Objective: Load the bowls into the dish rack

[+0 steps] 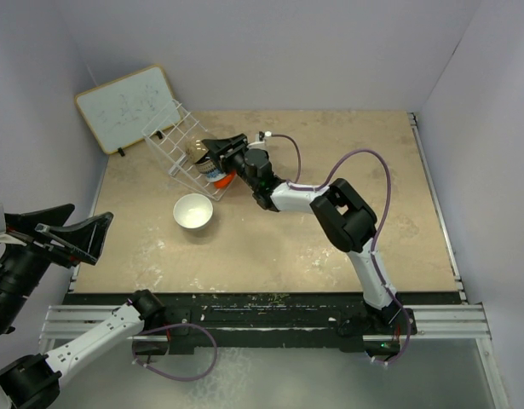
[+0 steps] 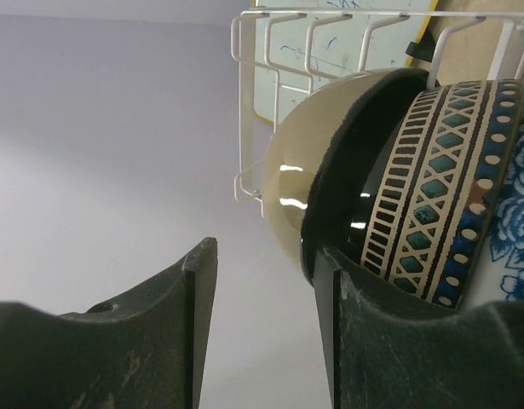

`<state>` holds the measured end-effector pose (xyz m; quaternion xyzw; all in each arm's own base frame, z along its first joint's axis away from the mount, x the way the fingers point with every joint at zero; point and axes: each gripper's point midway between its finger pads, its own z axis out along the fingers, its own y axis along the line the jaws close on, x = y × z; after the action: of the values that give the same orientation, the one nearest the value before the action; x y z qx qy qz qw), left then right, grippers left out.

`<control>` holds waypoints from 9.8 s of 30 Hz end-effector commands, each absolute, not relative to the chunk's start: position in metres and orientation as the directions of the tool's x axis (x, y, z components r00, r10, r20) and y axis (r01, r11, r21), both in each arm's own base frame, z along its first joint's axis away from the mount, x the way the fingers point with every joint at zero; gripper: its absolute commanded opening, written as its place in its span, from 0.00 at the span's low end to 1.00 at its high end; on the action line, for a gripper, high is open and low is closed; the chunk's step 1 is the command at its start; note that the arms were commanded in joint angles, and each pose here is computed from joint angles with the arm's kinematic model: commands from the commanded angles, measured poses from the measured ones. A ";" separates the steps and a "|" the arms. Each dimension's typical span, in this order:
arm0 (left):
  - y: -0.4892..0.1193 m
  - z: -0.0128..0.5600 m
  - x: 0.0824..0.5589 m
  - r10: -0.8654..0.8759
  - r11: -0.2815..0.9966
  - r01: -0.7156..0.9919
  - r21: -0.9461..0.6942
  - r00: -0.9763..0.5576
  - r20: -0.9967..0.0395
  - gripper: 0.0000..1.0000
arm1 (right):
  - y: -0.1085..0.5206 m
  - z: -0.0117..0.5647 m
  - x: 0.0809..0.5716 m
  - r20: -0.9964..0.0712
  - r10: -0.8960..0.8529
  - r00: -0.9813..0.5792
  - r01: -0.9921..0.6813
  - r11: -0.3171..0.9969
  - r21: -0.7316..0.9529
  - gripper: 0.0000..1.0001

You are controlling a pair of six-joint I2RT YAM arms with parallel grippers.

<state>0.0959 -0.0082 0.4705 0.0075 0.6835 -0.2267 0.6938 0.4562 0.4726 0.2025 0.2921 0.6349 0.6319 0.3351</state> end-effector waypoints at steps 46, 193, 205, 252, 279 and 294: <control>0.005 0.492 0.092 -0.362 0.884 0.319 -0.343 0.002 -0.932 0.99 | 0.503 0.162 0.282 -0.773 -0.230 -0.591 -0.656 0.694 0.296 0.60; 0.038 0.500 0.070 -0.387 0.876 0.330 -0.352 0.044 -0.921 0.99 | 0.472 0.371 0.437 0.166 0.834 -0.526 -0.572 -0.491 0.657 0.00; 0.041 0.500 0.068 -0.391 0.875 0.329 -0.355 0.048 -0.919 0.99 | 0.481 0.355 0.446 0.170 0.829 -0.533 -0.533 -0.485 0.693 0.00; 0.042 0.504 0.067 -0.415 0.864 0.335 -0.376 0.048 -0.909 0.99 | 0.481 0.313 0.469 0.177 0.833 -0.524 -0.336 -0.393 0.856 0.38; 0.037 0.502 0.071 -0.413 0.865 0.330 -0.378 0.040 -0.910 0.99 | 0.472 0.284 0.466 0.154 0.851 -0.502 -0.226 -0.300 0.927 0.50; 0.035 0.501 0.075 -0.415 0.866 0.323 -0.383 0.037 -0.909 0.99 | 0.454 0.263 0.450 0.153 0.850 -0.503 -0.183 -0.278 0.943 0.51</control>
<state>0.0725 0.0371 0.4927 -0.0271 0.6550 -0.2433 0.7149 0.4581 0.4697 0.2186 0.3483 0.5228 0.6929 0.3538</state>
